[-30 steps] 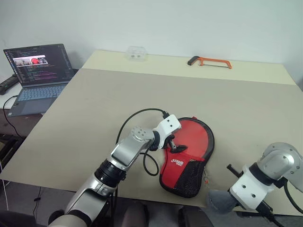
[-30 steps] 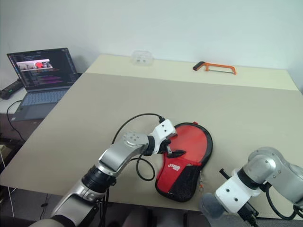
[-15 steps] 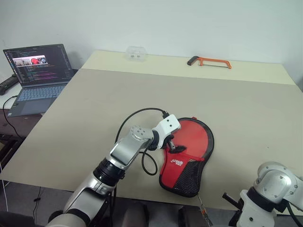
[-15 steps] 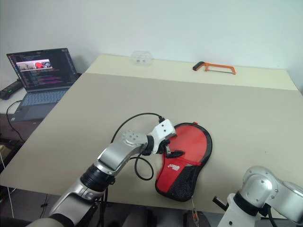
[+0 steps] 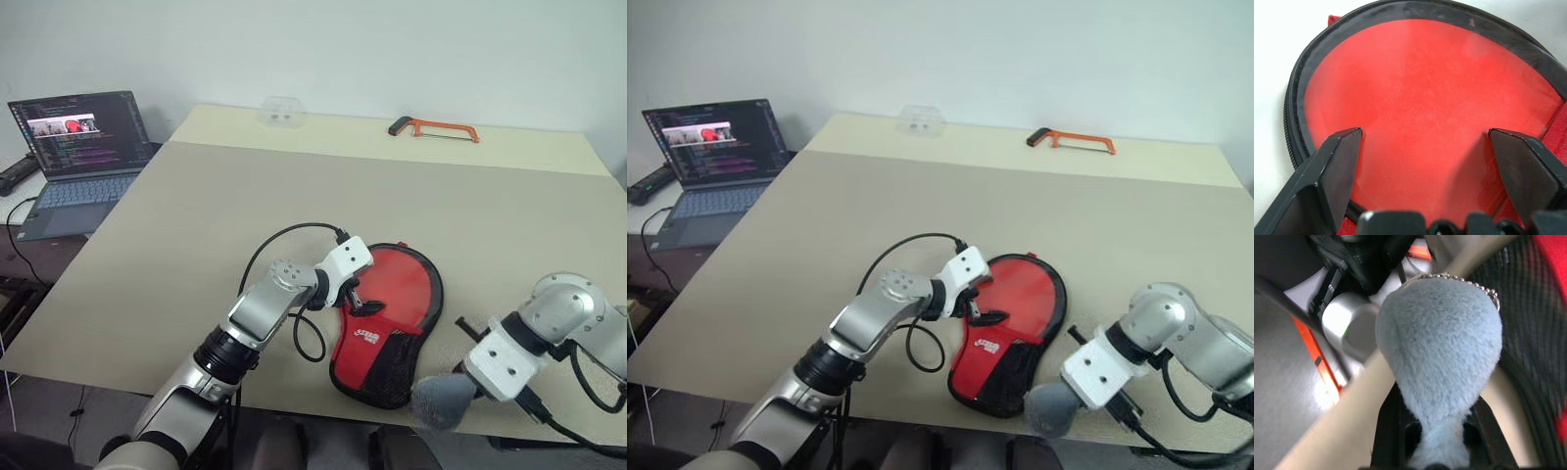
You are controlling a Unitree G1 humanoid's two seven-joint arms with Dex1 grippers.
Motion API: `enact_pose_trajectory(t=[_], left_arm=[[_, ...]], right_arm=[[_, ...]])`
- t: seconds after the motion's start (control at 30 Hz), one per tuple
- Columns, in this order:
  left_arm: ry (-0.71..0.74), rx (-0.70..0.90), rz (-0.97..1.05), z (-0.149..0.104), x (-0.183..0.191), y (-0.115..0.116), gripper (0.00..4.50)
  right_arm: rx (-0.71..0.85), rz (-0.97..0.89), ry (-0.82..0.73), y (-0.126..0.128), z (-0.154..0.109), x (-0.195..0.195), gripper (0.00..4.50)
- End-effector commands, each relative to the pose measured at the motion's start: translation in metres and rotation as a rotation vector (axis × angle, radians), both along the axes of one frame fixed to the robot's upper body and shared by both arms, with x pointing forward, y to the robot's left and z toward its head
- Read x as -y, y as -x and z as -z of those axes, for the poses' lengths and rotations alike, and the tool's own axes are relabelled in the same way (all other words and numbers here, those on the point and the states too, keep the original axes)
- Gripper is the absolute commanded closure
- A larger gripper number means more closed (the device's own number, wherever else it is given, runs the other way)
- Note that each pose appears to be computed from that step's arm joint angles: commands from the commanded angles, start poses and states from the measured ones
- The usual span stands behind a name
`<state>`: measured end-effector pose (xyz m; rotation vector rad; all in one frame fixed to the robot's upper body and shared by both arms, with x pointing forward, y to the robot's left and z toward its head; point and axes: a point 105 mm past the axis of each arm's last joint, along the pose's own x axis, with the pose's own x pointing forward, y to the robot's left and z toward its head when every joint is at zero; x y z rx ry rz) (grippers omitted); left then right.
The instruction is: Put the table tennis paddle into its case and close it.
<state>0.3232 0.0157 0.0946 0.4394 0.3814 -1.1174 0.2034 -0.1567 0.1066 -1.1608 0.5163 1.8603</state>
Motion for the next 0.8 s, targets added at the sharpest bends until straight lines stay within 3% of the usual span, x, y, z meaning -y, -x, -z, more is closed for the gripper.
enact_pose_trajectory(t=[0.03,0.2,0.3,0.5,0.57,0.7,0.8], left_arm=[[0.030,-0.021,0.000,0.003,-0.003,0.001,0.00],[0.101,0.064,0.073,-0.026,-0.009,0.004,0.00],[0.193,0.124,0.155,-0.059,-0.018,0.011,0.00],[0.210,0.289,0.260,-0.122,-0.056,0.024,0.00],[0.229,0.292,0.260,-0.140,-0.077,0.031,0.00],[0.198,0.253,0.217,-0.162,-0.138,0.051,0.00],[0.186,0.231,0.105,-0.178,-0.175,0.059,0.00]], right_arm=[[-0.038,0.002,0.056,0.001,-0.003,0.009,2.79],[-0.030,0.078,0.060,-0.010,-0.011,0.025,1.08],[-0.049,0.172,0.019,-0.018,-0.025,0.035,0.03],[-0.057,0.470,-0.124,-0.042,-0.058,0.071,0.03],[-0.075,0.594,-0.274,-0.048,-0.080,0.077,0.03],[-0.045,0.814,-0.506,-0.048,-0.113,0.107,0.03],[-0.033,0.954,-0.638,-0.034,-0.123,0.131,0.03]])
